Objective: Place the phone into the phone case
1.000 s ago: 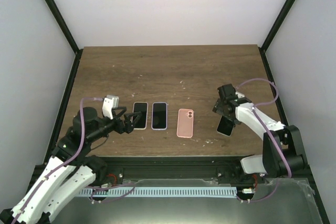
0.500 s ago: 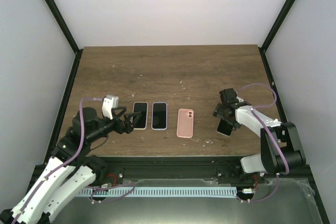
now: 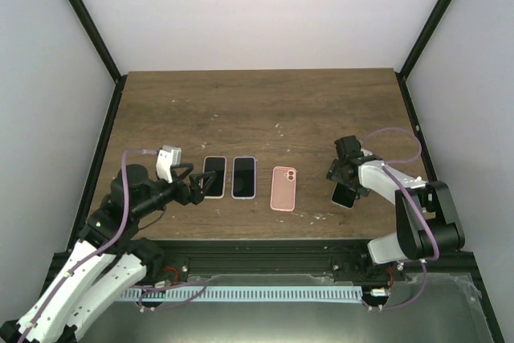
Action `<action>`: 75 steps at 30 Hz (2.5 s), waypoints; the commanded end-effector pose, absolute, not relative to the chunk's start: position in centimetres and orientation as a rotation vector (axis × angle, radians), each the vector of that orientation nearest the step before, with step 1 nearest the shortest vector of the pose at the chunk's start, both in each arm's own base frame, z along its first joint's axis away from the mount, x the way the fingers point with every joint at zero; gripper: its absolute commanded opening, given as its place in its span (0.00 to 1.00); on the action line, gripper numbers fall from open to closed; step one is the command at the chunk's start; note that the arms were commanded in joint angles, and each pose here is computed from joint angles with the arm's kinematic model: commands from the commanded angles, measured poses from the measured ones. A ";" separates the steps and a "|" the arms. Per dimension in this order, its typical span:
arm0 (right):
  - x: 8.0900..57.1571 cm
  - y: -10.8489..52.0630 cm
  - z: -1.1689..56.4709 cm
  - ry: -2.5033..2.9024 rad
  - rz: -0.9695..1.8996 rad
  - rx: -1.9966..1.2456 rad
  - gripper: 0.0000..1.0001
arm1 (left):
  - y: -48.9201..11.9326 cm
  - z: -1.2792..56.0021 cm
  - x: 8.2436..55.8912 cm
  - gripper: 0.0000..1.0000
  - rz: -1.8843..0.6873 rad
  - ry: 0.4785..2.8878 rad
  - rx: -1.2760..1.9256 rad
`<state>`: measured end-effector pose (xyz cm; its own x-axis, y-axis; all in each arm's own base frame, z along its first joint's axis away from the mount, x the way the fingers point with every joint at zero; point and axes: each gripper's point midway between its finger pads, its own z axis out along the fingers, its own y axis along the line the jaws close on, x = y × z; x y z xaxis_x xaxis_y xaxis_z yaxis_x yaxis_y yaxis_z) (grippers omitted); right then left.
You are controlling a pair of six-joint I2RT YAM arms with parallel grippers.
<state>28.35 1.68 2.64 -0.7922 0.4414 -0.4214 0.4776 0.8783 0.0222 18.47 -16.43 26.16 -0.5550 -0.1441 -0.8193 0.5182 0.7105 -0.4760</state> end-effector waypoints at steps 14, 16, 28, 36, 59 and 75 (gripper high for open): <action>28.3 1.4 1.9 2.667 -0.149 0.682 0.93 | -16.4 26.5 18.3 1.00 -0.895 1.963 0.300; 28.2 1.5 1.7 2.679 -0.152 0.670 0.90 | -16.4 26.5 18.3 1.00 -0.894 1.963 0.300; 28.8 2.2 1.5 2.708 -0.115 0.604 0.73 | -15.7 26.3 18.8 1.00 -0.847 1.987 0.258; 30.0 5.2 3.4 2.685 0.120 0.444 0.70 | -15.3 24.3 20.2 0.98 -0.797 2.081 0.147; 28.7 16.8 10.8 2.571 0.743 0.157 0.63 | -22.8 17.5 23.1 0.70 -1.124 2.314 0.113; 28.9 24.6 10.3 2.591 0.915 0.139 0.63 | -22.3 16.3 21.4 0.71 -1.114 2.339 0.110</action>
